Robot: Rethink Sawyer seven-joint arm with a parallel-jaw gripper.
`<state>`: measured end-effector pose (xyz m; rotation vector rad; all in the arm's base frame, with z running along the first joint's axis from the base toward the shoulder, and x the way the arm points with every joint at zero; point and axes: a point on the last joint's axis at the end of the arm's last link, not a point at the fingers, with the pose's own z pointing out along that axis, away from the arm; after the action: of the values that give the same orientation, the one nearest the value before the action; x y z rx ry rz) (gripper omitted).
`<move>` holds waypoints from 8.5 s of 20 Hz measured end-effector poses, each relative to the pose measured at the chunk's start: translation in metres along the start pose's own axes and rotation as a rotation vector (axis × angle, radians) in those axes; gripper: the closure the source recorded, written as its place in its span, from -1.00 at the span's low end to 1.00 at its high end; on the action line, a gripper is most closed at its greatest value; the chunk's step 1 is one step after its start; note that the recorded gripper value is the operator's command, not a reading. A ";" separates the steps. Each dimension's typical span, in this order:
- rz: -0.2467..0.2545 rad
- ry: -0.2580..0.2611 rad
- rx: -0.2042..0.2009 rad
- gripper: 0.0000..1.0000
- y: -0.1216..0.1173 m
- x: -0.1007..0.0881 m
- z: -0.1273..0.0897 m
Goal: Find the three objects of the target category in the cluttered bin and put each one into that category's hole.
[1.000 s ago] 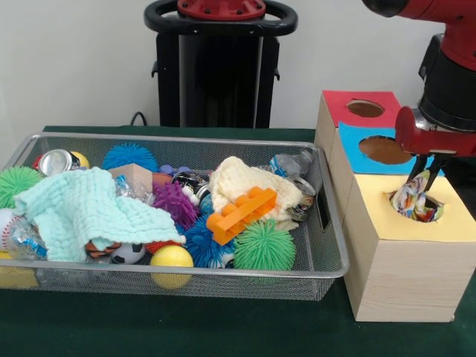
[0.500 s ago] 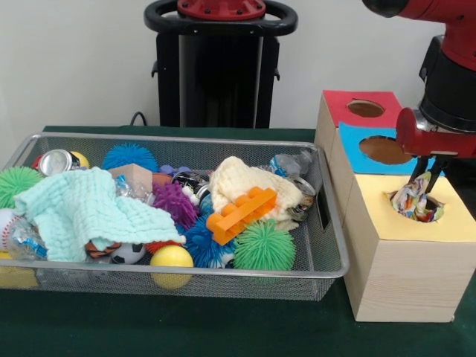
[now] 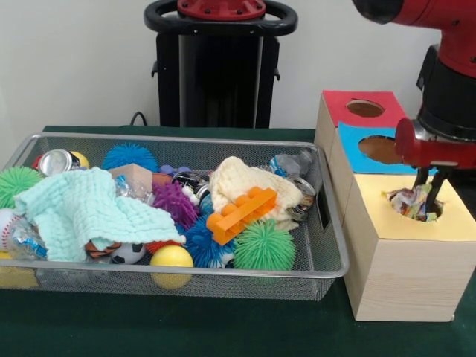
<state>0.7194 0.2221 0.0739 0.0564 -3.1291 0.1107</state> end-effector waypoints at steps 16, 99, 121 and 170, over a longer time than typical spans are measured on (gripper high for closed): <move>0.000 -0.115 0.020 1.00 -0.006 -0.010 0.051; -0.001 -0.033 0.008 1.00 -0.004 0.004 0.011; -0.010 0.004 0.015 -1.00 -0.001 0.002 0.018; -0.002 -0.010 0.005 1.00 -0.003 0.000 -0.022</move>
<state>0.7198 0.2204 0.0958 0.0603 -3.1387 0.1187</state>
